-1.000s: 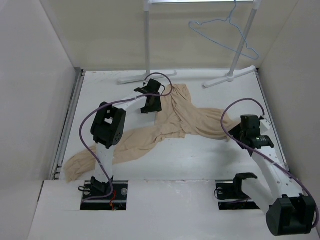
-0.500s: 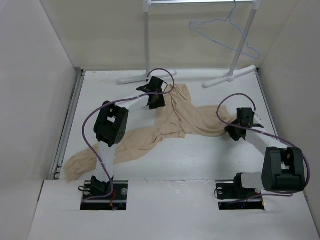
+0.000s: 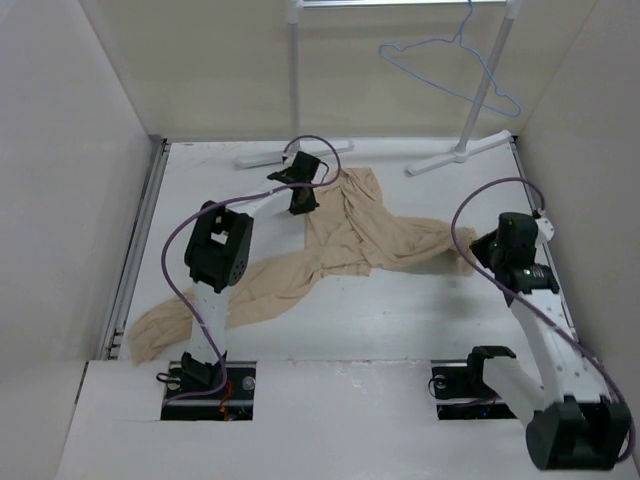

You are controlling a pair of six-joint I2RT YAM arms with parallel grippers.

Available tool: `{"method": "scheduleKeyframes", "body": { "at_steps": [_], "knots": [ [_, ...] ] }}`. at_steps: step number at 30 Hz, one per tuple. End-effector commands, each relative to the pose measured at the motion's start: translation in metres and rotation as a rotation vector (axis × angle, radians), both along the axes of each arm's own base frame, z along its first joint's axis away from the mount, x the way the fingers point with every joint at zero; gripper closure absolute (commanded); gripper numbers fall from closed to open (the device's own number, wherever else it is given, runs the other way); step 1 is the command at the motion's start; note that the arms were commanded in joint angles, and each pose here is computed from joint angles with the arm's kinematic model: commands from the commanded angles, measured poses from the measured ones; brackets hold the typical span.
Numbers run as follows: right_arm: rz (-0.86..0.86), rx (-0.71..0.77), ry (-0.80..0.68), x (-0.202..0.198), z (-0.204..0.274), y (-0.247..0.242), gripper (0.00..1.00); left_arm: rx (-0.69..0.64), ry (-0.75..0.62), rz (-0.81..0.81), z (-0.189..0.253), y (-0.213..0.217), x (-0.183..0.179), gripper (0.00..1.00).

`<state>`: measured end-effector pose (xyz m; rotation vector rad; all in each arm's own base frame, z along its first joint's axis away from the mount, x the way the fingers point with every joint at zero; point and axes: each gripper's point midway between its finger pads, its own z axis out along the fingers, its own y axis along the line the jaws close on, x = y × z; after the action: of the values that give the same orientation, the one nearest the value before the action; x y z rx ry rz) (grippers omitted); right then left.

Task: Place the trousers on the hanger
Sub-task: Fold the trousers

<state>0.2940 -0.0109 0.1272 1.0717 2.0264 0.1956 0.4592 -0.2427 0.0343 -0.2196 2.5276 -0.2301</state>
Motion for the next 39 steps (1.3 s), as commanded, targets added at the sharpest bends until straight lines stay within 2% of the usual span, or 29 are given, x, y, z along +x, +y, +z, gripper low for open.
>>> {"method": "scheduleKeyframes", "body": {
  "at_steps": [1,5,8,11,13,16,20,24,26,27,28,29,31,33,35,37,39],
  "knots": [
    [0.0,-0.042,-0.08,-0.031,0.052,-0.004,0.96,0.067,-0.216,0.216,0.093,0.087,0.033,1.0],
    [-0.001,-0.034,-0.183,-0.068,0.099,-0.005,0.97,0.134,-0.408,0.481,0.186,0.189,0.033,1.0],
    [0.03,-0.01,-0.266,-0.086,0.137,0.002,0.97,0.165,-0.541,0.592,0.256,0.233,0.024,1.0],
    [0.062,0.005,-0.33,-0.096,0.163,0.009,0.97,0.203,-0.635,0.659,0.304,0.26,0.016,0.98],
    [0.065,0.002,-0.337,-0.092,0.164,0.009,0.97,0.251,-0.673,0.687,0.323,0.272,0.018,0.96],
    [0.069,0.015,-0.34,-0.064,0.162,0.009,0.97,0.332,-0.666,0.67,0.327,0.284,0.046,0.96],
    [0.044,0.016,-0.396,-0.021,0.188,0.002,0.97,0.361,-0.652,0.624,0.322,0.291,0.086,0.92],
    [-0.066,-0.021,-0.373,0.035,0.197,-0.029,0.97,0.334,-0.652,0.59,0.308,0.282,0.103,0.74],
    [-0.112,-0.01,-0.341,0.065,0.19,-0.044,0.97,0.333,-0.638,0.55,0.301,0.266,0.103,0.53],
    [-0.147,-0.014,-0.32,0.08,0.181,-0.055,0.97,0.335,-0.627,0.529,0.298,0.258,0.099,0.38],
    [-0.165,-0.012,-0.289,0.092,0.168,-0.061,0.97,0.334,-0.62,0.515,0.297,0.252,0.095,0.31],
    [-0.176,-0.006,-0.256,0.101,0.154,-0.064,0.94,0.331,-0.609,0.5,0.293,0.245,0.086,0.27],
    [-0.186,-0.004,-0.219,0.113,0.135,-0.068,0.83,0.333,-0.582,0.456,0.281,0.226,0.06,0.27],
    [-0.174,-0.003,-0.179,0.119,0.116,-0.07,0.51,0.332,-0.547,0.426,0.262,0.21,0.025,0.28],
    [-0.161,-0.009,-0.172,0.112,0.111,-0.068,0.35,0.335,-0.518,0.422,0.242,0.204,-0.013,0.28],
    [-0.157,-0.028,-0.195,0.097,0.111,-0.066,0.27,0.329,-0.466,0.426,0.218,0.208,-0.049,0.28],
    [-0.137,-0.032,-0.204,0.082,0.104,-0.054,0.24,0.327,-0.399,0.464,0.195,0.222,-0.082,0.28]
  ]
}}
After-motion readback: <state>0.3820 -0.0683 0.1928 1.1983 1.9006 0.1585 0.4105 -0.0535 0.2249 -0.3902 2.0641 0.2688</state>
